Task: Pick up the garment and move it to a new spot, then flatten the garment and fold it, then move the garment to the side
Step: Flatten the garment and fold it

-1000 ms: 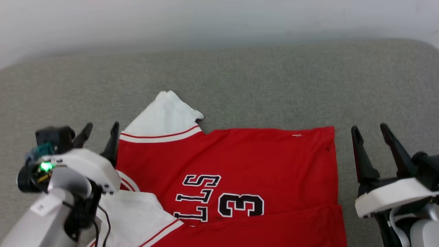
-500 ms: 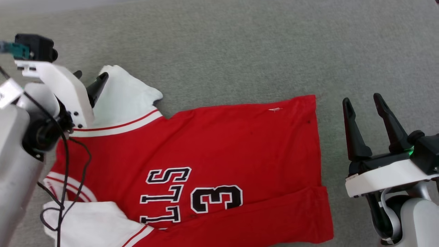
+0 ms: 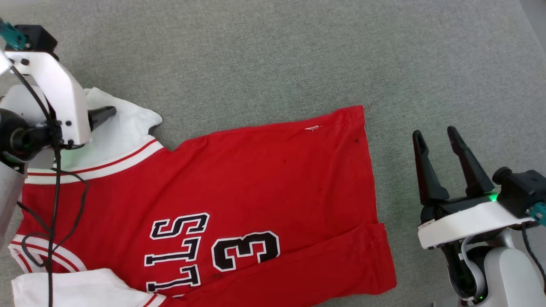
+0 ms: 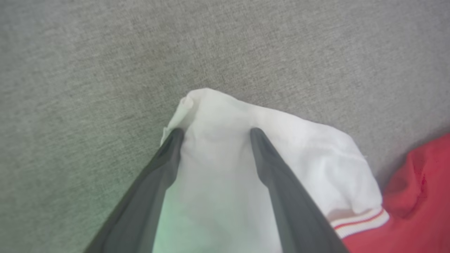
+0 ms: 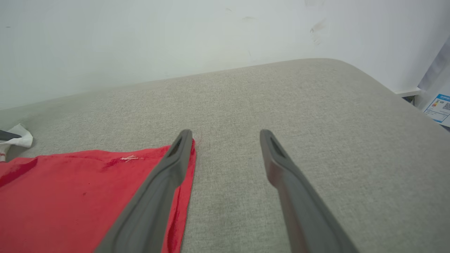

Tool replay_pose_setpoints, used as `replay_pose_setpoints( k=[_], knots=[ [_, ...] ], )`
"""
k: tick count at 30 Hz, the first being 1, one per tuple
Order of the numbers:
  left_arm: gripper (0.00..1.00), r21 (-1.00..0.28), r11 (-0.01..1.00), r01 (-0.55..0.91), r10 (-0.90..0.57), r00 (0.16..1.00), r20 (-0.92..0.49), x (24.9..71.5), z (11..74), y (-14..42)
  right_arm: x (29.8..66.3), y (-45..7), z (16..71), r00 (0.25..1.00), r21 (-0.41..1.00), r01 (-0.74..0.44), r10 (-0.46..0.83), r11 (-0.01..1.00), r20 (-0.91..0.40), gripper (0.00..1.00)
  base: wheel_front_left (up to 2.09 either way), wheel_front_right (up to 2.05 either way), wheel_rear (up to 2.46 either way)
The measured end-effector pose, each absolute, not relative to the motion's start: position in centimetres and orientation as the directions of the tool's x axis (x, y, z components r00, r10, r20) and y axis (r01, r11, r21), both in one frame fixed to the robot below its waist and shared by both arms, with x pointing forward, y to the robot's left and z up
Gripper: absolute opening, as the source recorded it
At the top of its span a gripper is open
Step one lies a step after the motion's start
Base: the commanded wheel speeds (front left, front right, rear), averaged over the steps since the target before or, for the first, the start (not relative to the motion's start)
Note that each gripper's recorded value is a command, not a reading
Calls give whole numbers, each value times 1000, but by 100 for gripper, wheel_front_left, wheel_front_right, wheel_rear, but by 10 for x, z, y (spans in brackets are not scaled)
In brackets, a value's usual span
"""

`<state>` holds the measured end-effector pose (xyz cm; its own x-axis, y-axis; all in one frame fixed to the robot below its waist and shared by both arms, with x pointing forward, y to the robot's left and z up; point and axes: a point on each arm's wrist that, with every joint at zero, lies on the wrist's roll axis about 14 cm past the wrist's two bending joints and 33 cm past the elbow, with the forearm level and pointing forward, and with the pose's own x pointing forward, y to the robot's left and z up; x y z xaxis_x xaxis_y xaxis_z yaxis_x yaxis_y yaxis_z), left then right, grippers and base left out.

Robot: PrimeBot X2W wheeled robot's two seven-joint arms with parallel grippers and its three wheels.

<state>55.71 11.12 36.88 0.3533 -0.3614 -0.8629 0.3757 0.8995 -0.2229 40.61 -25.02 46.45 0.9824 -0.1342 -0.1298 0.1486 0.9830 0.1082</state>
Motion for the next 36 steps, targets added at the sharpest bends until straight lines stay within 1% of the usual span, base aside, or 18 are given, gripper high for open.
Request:
replay_pose_setpoints(
  k=[1, 2, 5, 11, 15, 19, 23, 26, 30, 31, 32, 33, 36],
  knots=[
    [0, -236, 900, 366, -367, 342, -865, 556, 367, 109, 406, -250, 462, 981, 115, 150, -134, 982, -137, 100, 0, 0, 0],
    [0, -257, 901, 350, -376, 333, -864, 556, 367, 107, 405, -250, 459, 980, 123, 153, -134, 981, -147, 100, 0, 0, 0],
    [0, -265, 904, 335, -376, 332, -865, 555, 365, 105, 408, -247, 449, 974, 146, 149, -120, 978, -190, 100, 0, 0, 0],
    [0, -268, 909, 320, -382, 379, -843, 556, 371, 105, 419, -236, 424, 939, 195, 114, -41, 974, -340, 100, 0, 0, 0],
    [0, -254, 906, 339, -390, 432, -813, 558, 384, 107, 426, -232, 408, 884, 187, 56, 39, 981, -467, 100, 0, 0, 0],
    [0, -244, 901, 360, -404, 487, -775, 560, 400, 110, 445, -221, 407, 838, 188, -25, 123, 982, -531, 100, 0, 0, 0],
    [0, -236, 898, 371, -414, 529, -741, 560, 410, 115, 466, -206, 408, 799, 187, -102, 192, 977, -569, 100, 0, 0, 0],
    [0, -233, 899, 372, -416, 552, -723, 558, 415, 121, 473, -194, 398, 738, 190, -150, 238, 970, -631, 100, 0, 0, 0],
    [0, -225, 902, 369, -411, 578, -705, 557, 418, 128, 469, -186, 373, 618, 201, -173, 265, 964, -740, 100, 0, 0, 0],
    [0, -223, 903, 367, -410, 582, -702, 556, 418, 130, 467, -187, 367, 584, 201, -171, 264, 965, -768, 45, 0, 0, 0],
    [0, -223, 903, 366, -410, 588, -697, 556, 419, 131, 465, -187, 363, 553, 204, -168, 264, 964, -790, 33, 0, 0, 0],
    [0, -223, 904, 364, -410, 593, -693, 556, 420, 132, 464, -186, 360, 530, 208, -167, 266, 964, -805, 0, 0, 0, 0],
    [0, -220, 906, 363, -408, 603, -685, 553, 421, 135, 462, -187, 355, 480, 208, -166, 263, 964, -837, 0, 0, 0, 0]
  ],
)
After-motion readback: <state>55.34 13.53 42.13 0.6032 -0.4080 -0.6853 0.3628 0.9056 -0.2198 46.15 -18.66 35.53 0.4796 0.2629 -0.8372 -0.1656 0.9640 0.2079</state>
